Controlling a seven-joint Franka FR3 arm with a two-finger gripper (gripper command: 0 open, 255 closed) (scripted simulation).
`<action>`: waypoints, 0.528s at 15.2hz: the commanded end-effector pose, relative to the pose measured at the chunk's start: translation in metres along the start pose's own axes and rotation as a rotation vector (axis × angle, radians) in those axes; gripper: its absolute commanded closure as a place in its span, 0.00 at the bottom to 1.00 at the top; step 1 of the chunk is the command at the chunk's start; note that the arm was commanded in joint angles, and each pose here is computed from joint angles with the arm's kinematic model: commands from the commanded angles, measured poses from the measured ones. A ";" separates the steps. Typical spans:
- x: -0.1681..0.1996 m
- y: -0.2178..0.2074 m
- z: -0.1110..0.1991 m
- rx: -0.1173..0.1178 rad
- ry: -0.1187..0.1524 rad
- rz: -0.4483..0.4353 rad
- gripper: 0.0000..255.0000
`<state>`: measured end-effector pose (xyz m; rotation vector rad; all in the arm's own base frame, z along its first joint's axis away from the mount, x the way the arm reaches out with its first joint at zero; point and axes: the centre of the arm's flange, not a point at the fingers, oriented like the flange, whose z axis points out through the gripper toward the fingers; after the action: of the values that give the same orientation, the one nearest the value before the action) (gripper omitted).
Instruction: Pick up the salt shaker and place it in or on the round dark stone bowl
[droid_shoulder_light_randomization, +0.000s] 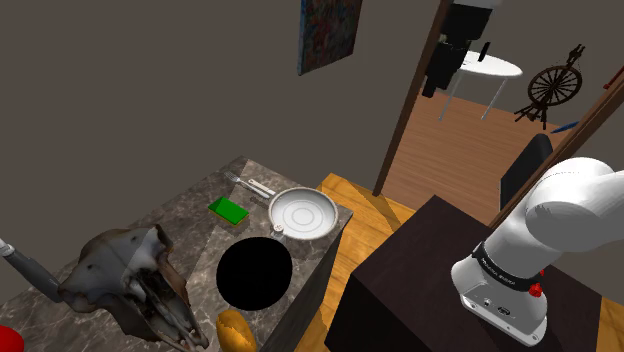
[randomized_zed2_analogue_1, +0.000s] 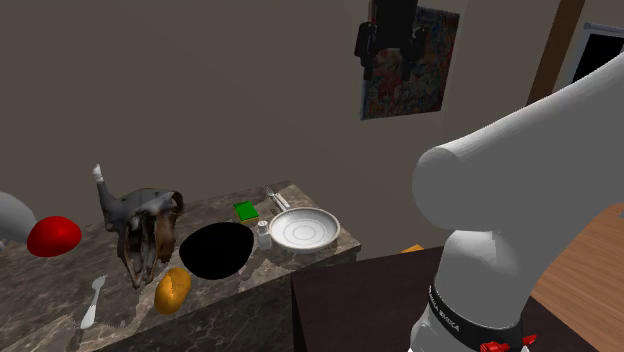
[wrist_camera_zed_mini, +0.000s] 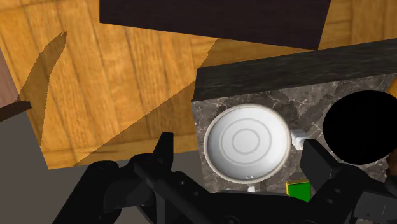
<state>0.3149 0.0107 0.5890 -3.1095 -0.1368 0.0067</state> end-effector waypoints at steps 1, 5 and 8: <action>0.000 0.000 0.000 0.000 0.000 0.000 0.00; 0.020 -0.027 0.041 -0.001 -0.001 0.007 0.00; 0.035 -0.046 0.072 -0.003 -0.001 0.012 0.00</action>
<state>0.3425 0.0574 0.5292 -3.1128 -0.1227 0.0117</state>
